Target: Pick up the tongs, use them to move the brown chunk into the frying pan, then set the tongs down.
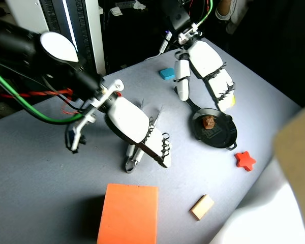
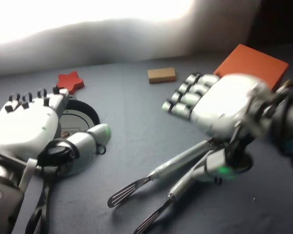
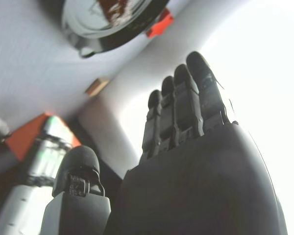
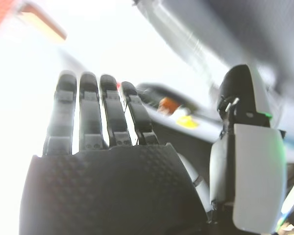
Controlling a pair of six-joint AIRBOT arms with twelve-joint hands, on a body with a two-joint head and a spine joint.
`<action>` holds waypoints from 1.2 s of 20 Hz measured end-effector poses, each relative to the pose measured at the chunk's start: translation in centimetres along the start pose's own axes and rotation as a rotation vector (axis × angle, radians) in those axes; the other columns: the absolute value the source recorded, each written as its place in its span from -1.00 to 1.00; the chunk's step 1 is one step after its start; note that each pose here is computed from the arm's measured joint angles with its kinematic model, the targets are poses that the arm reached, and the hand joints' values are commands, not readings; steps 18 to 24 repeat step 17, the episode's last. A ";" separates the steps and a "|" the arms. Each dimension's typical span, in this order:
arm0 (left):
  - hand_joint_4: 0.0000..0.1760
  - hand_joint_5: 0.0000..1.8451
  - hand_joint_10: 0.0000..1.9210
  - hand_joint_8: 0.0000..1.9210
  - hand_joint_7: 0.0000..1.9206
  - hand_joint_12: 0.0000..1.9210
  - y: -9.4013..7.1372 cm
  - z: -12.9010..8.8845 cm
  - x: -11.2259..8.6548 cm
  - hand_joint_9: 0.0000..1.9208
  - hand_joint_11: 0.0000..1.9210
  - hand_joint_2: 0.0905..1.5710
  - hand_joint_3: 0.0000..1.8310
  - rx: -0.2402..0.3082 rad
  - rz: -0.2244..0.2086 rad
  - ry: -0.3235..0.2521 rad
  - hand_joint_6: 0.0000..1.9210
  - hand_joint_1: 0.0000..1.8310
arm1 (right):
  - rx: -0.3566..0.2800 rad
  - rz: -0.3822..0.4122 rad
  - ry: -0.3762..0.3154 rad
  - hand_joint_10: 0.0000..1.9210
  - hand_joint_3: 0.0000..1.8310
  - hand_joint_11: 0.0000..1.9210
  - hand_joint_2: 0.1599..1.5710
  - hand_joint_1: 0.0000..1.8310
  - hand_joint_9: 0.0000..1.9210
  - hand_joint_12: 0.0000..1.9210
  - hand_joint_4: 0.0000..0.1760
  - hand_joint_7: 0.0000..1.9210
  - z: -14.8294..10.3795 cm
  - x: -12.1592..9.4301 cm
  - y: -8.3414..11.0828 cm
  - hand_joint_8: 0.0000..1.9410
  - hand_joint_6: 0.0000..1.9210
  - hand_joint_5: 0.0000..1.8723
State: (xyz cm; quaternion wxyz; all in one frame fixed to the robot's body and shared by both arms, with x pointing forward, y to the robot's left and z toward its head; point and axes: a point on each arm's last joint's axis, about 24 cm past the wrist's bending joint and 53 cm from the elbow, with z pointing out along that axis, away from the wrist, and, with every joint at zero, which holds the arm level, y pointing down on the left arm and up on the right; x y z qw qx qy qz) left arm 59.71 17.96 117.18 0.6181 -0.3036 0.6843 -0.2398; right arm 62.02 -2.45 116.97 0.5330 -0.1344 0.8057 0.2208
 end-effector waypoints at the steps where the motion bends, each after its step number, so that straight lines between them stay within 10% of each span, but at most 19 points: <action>1: -0.91 -0.79 -0.96 -0.97 -0.73 -0.15 -0.5 0.0 -0.3 -0.70 -1.00 0.58 -1.00 0.014 0.013 -0.008 -0.97 -1.00 | 0.013 0.014 0.001 -0.89 -0.99 -1.00 0.17 -0.63 -0.79 -0.43 -1.00 -0.73 -1.0 -0.5 -0.5 -0.97 -0.95 -0.84; 3: -0.93 -0.58 -0.92 -0.94 -0.46 0.18 -1.0 -0.3 -0.2 -0.48 -1.00 0.59 -1.00 0.026 0.017 -0.007 -0.95 -0.93 | 0.032 0.059 0.015 -0.72 -0.97 -1.00 0.27 -0.73 -0.53 0.21 -1.00 -0.40 -2.4 -0.9 -1.5 -0.85 -0.83 -0.56; 4: -1.00 -0.42 -0.85 -0.89 -0.29 0.37 -1.1 -0.4 0.1 -0.34 -0.96 0.63 -0.99 0.029 0.024 0.006 -0.91 -0.95 | 0.043 0.107 0.027 -0.22 -0.97 -0.96 0.35 -0.73 -0.44 0.61 -1.00 -0.23 -3.0 -1.5 -2.3 -0.60 -0.57 -0.39; 7: -1.00 -0.26 0.50 0.35 -0.26 0.83 -1.3 -0.6 0.4 -0.34 -0.53 0.68 -1.00 0.032 0.038 0.018 0.00 -0.84 | 0.044 0.275 0.147 0.74 -0.98 -0.51 0.49 -0.63 -0.29 0.99 -1.00 -0.13 -5.2 -0.5 -4.5 0.39 0.15 -0.15; 9: -1.00 -0.26 0.50 0.35 -0.26 0.83 -1.3 -0.6 0.4 -0.34 -0.53 0.68 -1.00 0.034 0.039 0.017 0.00 -0.84 | 0.064 0.330 0.236 0.74 -0.98 -0.51 0.49 -0.63 -0.29 0.99 -1.00 -0.13 -6.0 1.6 -5.0 0.39 0.15 -0.15; 10: -1.00 -0.26 0.79 0.70 -0.20 0.97 -1.6 -0.6 0.4 -0.24 -0.39 0.70 -1.00 0.047 0.043 0.015 0.57 -0.78 | 0.097 0.327 0.270 0.94 -0.96 -0.06 0.61 -0.73 0.07 1.00 -1.00 0.17 -6.3 2.2 -5.5 0.60 0.47 0.03; 13: -1.00 -0.07 0.99 0.89 0.07 1.00 -1.8 -0.7 0.4 0.06 0.00 0.86 -0.99 0.056 0.049 0.014 0.95 -0.66 | 0.173 0.291 0.289 1.00 -0.93 0.45 0.88 -0.56 0.42 1.00 -1.00 0.42 -6.9 2.5 -7.4 0.77 0.84 0.23; 15: -1.00 0.01 1.00 1.00 0.07 1.00 -1.3 -0.7 0.4 0.09 0.06 0.87 -1.00 0.036 0.048 0.016 1.00 -0.51 | 0.181 0.287 0.315 1.00 -0.94 0.50 0.89 -0.42 0.46 1.00 -1.00 0.43 -7.0 3.4 -7.7 0.85 0.94 0.25; 16: -1.00 0.04 1.00 1.00 0.08 1.00 -1.3 -0.7 0.5 0.09 0.06 0.88 -1.00 0.040 0.051 0.017 1.00 -0.45 | 0.176 0.278 0.320 1.00 -0.94 0.49 0.90 -0.38 0.45 1.00 -0.22 0.41 -7.0 3.7 -7.7 0.87 0.96 0.24; 17: -1.00 0.04 1.00 1.00 0.08 1.00 -1.6 -0.7 0.4 0.09 0.08 0.87 -1.00 0.052 0.054 0.015 1.00 -0.41 | 0.167 0.268 0.312 1.00 -0.95 0.47 0.90 -0.36 0.43 1.00 0.09 0.40 -6.9 3.5 -7.5 0.87 0.95 0.23; 24: -1.00 0.04 1.00 1.00 0.08 1.00 -1.6 -0.7 0.4 0.09 0.08 0.87 -1.00 0.052 0.054 0.015 1.00 -0.41 | 0.167 0.268 0.312 1.00 -0.95 0.47 0.90 -0.36 0.43 1.00 0.09 0.40 -6.9 3.5 -7.5 0.87 0.95 0.23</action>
